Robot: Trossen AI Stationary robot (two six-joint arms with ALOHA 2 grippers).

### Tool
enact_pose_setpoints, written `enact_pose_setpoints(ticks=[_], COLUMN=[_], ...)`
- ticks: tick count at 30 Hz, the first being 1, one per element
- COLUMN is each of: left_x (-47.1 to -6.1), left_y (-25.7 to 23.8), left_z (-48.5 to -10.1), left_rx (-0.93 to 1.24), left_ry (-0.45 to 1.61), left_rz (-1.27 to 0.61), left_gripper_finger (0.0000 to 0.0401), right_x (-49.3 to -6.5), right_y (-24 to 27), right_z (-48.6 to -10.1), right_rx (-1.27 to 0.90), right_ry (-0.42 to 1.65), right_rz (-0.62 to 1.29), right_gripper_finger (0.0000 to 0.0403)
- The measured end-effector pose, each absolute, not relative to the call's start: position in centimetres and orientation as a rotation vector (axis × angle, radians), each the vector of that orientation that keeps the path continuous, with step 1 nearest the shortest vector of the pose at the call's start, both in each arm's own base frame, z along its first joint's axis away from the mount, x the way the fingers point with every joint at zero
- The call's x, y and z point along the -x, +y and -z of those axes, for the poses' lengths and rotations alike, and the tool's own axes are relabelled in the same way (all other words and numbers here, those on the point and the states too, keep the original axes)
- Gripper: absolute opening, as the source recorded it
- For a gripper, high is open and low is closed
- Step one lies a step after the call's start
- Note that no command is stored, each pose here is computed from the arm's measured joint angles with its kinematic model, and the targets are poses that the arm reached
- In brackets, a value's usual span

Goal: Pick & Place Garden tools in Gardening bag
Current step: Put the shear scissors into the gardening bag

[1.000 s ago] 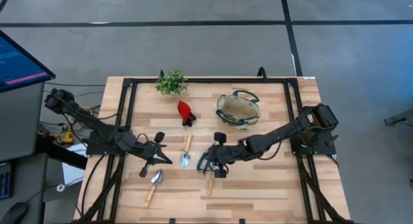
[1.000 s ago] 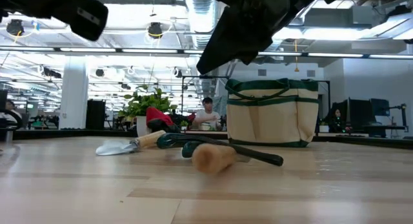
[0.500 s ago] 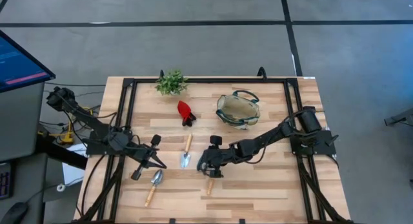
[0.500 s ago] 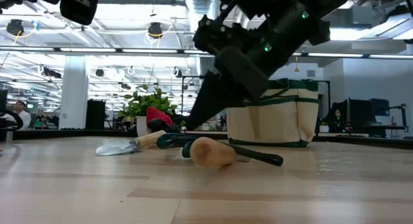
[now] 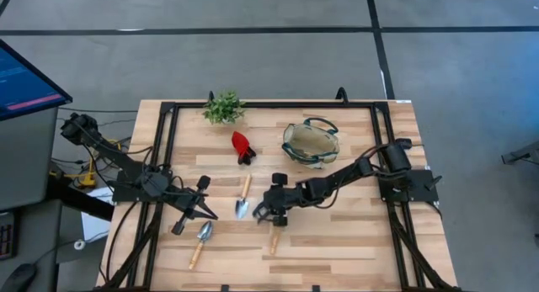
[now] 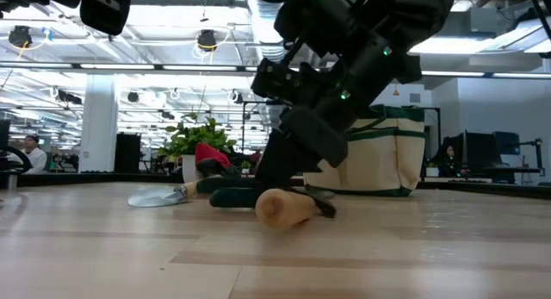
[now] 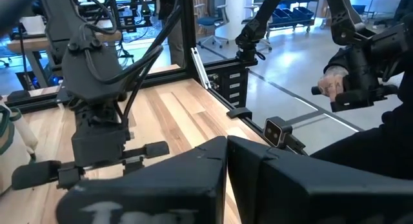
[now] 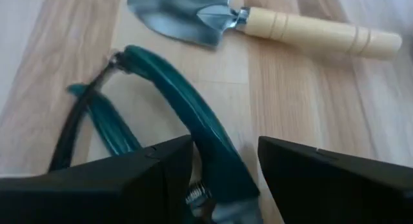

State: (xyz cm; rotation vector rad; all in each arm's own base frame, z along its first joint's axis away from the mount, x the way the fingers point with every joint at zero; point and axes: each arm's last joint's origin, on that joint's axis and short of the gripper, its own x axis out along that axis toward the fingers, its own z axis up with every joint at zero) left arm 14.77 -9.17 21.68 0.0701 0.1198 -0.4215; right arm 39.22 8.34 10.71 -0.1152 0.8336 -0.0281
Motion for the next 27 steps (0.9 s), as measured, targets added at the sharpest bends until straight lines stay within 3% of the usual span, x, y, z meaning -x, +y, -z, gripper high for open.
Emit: enact_pose_setpoints(ticks=[6,14,27], left_x=[-14.8,-14.8,-14.8], left_y=[-9.2,-9.2,-9.2], left_z=[-21.7,-21.6,-21.6], left_rx=[-0.071,-0.072,-0.075], left_ry=[0.121,0.124,0.131], left_rz=[0.417,0.417,0.418], left_gripper_finger=[0.0002,0.0002,0.0002], right_x=[-39.3,-39.3,-39.8], right_y=[8.0,8.0,8.0], right_z=[-10.7,-10.7,-13.1], right_rx=[0.104,0.105,0.122], right_ry=[0.840,0.840,0.833], right_rz=[0.022,0.025,0.056], right_gripper_finger=[0.0151,0.0059,0.0063])
